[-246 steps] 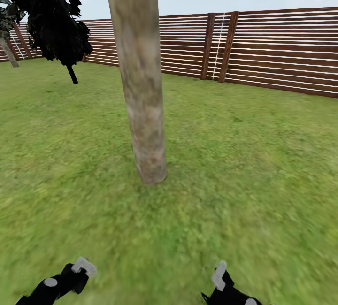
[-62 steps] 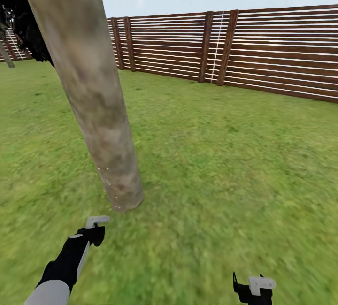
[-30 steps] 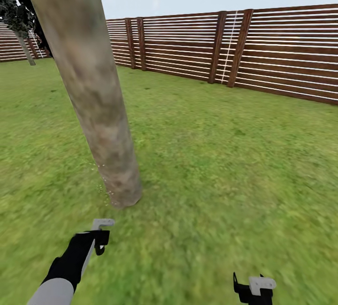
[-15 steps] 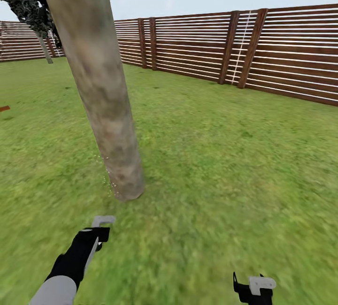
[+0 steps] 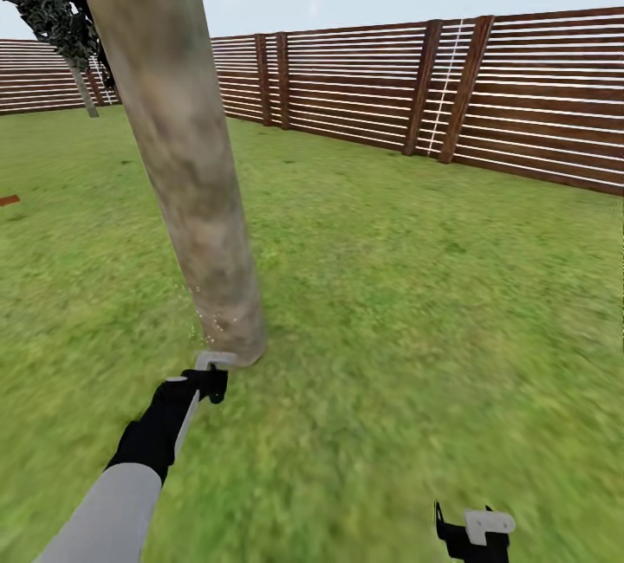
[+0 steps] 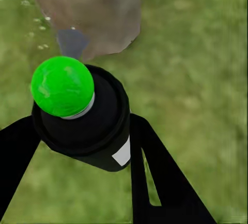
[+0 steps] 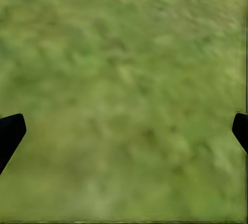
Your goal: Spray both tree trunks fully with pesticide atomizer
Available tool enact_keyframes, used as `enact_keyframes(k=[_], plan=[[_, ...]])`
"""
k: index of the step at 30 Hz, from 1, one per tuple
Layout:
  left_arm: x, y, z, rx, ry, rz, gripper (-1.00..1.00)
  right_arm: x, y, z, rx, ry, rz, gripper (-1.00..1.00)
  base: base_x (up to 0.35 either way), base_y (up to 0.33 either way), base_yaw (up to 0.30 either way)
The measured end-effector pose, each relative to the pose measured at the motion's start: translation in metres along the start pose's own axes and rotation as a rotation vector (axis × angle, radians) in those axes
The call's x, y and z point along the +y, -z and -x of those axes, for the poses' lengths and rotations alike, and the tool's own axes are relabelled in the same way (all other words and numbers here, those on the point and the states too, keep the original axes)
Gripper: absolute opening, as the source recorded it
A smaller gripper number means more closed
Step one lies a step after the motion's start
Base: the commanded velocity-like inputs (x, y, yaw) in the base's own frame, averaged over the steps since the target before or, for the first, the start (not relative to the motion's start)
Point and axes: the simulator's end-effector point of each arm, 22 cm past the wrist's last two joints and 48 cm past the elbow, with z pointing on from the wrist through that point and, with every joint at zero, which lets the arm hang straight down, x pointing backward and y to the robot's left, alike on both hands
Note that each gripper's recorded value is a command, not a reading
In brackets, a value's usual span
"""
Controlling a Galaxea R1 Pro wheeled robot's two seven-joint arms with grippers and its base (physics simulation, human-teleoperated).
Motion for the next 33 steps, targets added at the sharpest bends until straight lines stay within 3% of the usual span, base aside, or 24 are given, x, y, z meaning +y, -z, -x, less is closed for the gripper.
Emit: enact_keyframes(k=[3,6,7,9,12,14,18,25,29,33], plan=[[0.001,0.0,0.0,0.0,-0.004,0.008,-1.0,0.0,0.0,0.0,0.0,0.001,0.001,1.0,-0.072,-0.041,0.0],[0.044,0.002,-0.002,0.008,-0.025,0.073,-1.0,0.0,0.0,0.0,-0.001,0.001,0.001,1.0,-0.005,-0.003,0.145],[0.048,0.002,-0.002,0.008,-0.024,0.077,-1.0,0.0,0.0,0.001,-0.002,0.001,0.001,1.0,-0.001,-0.001,0.25],[0.044,0.003,0.0,0.025,-0.016,0.071,-1.0,0.0,0.0,0.001,-0.002,0.001,0.0,1.0,0.0,0.0,0.27],[0.032,0.011,0.034,0.014,0.001,0.06,-1.0,0.0,0.0,0.001,-0.002,0.001,0.0,1.0,0.0,0.0,0.131],[0.037,0.013,0.036,0.013,-0.007,0.071,-1.0,0.0,0.0,0.001,-0.002,0.001,0.001,1.0,0.018,-0.008,0.01],[0.038,0.023,0.061,-0.048,-0.007,0.076,-1.0,0.0,0.0,0.0,-0.001,0.001,0.001,1.0,0.107,-0.202,0.001],[0.035,0.024,0.063,-0.052,-0.006,0.072,-1.0,0.0,0.0,0.0,-0.001,0.001,0.001,1.0,0.113,-0.261,0.013],[0.036,0.025,0.065,-0.058,-0.003,0.074,-1.0,0.001,0.0,0.001,-0.002,0.0,0.002,1.0,0.07,-0.166,0.25],[0.04,0.036,0.091,-0.115,0.003,0.082,-1.0,0.001,0.0,0.0,-0.001,0.0,0.002,1.0,0.003,-0.007,0.278]])
